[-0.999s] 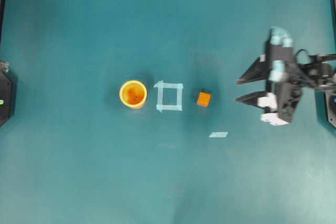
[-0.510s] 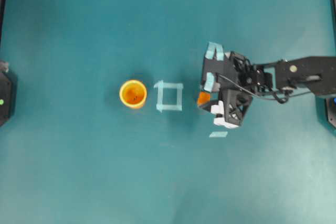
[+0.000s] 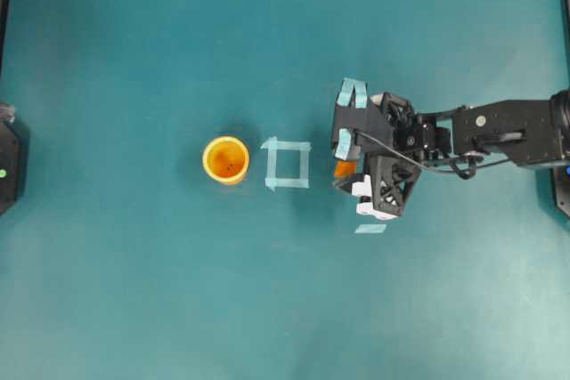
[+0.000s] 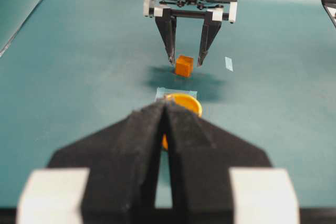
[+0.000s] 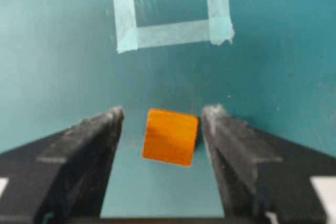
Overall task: Move the block to the left with right arm.
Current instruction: 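Lower the open right gripper around the orange cube and close it, then lift the cube and carry it left past the taped square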
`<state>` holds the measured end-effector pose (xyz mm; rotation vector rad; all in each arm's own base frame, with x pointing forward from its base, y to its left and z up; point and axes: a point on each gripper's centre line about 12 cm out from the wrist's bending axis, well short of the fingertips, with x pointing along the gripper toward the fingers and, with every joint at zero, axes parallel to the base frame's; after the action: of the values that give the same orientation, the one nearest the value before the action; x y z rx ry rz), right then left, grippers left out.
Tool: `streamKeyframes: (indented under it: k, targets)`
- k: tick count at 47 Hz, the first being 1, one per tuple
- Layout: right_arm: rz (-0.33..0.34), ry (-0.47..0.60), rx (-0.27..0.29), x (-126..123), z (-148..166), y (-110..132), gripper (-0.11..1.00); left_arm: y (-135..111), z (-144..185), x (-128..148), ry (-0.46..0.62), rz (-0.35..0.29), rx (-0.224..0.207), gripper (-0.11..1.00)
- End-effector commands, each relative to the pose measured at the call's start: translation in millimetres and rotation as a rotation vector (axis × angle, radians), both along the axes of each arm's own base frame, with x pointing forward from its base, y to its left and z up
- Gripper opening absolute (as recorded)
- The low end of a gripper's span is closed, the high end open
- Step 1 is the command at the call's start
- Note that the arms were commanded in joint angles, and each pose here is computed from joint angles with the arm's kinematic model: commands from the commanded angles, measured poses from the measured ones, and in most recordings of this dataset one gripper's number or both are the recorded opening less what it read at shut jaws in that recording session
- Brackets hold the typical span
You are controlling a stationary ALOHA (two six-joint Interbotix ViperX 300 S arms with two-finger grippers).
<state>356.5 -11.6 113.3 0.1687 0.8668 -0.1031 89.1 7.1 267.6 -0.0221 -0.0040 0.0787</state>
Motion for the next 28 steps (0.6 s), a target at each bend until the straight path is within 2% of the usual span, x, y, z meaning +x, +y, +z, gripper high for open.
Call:
streamKeyframes:
  k: [1,13,22,28]
  targets:
    - [-0.002,-0.028,0.001,4.5,6.8,-0.1,0.63,0.5,6.4,0.2,-0.011,0.005,0.002,0.0]
    - [-0.003,-0.005,0.003,2.6,3.0,-0.1,0.61,0.5,6.4,0.0,-0.008,0.005,0.002,0.0]
    - [-0.022,0.05,0.019,-1.8,2.4,0.0,0.4,0.5,6.1,0.0,-0.004,0.005,0.003,0.0]
    - [-0.053,0.066,0.044,-2.7,21.2,0.0,0.4,0.5,5.9,0.0,-0.003,0.005,0.003,0.0]
